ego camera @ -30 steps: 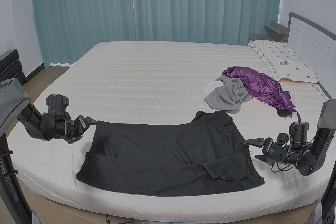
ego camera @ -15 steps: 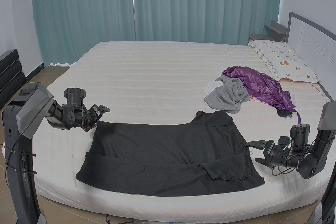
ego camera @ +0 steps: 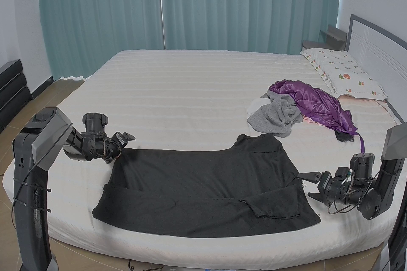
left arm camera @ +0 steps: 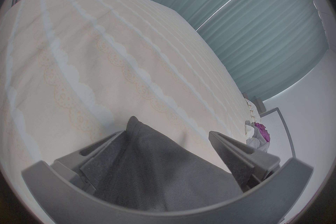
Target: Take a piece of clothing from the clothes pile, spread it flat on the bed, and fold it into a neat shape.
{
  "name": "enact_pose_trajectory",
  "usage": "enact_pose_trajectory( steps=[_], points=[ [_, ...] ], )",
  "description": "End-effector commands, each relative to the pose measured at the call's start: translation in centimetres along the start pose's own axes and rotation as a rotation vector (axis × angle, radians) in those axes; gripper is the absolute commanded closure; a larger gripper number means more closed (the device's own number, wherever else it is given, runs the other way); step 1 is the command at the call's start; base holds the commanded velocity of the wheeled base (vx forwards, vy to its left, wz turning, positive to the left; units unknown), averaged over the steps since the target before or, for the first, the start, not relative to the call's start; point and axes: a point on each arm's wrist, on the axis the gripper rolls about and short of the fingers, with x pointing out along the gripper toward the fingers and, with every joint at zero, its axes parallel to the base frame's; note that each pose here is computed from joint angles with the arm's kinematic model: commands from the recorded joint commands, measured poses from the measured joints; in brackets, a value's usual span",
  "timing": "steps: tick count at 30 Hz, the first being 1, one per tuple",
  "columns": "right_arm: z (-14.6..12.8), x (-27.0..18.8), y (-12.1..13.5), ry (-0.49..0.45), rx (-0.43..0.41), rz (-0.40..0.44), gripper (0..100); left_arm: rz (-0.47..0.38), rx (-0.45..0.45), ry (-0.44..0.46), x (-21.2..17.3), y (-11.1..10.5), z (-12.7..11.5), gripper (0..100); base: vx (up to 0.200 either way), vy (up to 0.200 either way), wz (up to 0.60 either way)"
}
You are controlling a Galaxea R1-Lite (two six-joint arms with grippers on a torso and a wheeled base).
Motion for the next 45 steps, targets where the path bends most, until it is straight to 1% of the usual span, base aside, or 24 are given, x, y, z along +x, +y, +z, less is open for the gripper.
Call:
enact_pose_trajectory(
  steps=[1, 7, 11, 18, 23, 26, 27, 34, 45],
  points=[
    [-0.2, 0.1, -0.2, 0.009, 0.003, -0.006, 0, 0.009, -0.01, -0.004, -0.3, 0.5, 0.4, 0, 0.0, 0.0, 0.0],
    [-0.2, 0.0, -0.2, 0.01, 0.004, -0.007, 0, 0.012, -0.015, -0.017, -0.5, 0.7, 0.9, 0, 0.0, 0.0, 0.0],
    [-0.2, 0.1, -0.2, 0.009, 0.007, -0.009, 0, 0.017, -0.013, -0.011, -0.3, 0.9, 0.6, 0, 0.0, 0.0, 0.0],
    [-0.4, 0.0, -0.2, 0.016, 0.005, -0.01, 0, 0.016, -0.017, -0.04, -0.6, 0.9, 1.3, 0, 0.0, 0.0, 0.0],
    [-0.4, 0.0, -0.2, 0.016, 0.006, -0.011, 0, -0.004, -0.007, -0.079, -0.8, 0.7, 1.9, 0, 0.0, 0.0, 0.0],
    [-0.4, 0.0, -0.2, 0.018, 0.005, -0.011, 0, 0.005, -0.004, -0.094, -0.8, 0.7, 2.0, 0, 0.0, 0.0, 0.0],
    [-0.4, 0.0, -0.2, 0.018, 0.005, -0.011, 0, 0.022, -0.004, -0.103, -0.6, 0.9, 1.9, 0, 0.0, 0.0, 0.0],
    [-0.7, 0.1, -0.1, 0.028, 0.002, -0.01, 0, 0.032, 0.023, -0.093, -0.3, 1.0, 1.5, 0, 0.0, 0.0, 0.0],
    [-0.8, 0.1, -0.1, 0.033, 0.002, -0.01, 0, 0.025, 0.023, -0.089, 0.1, 1.0, 1.4, 0, 0.0, 0.0, 0.0]
  ],
)
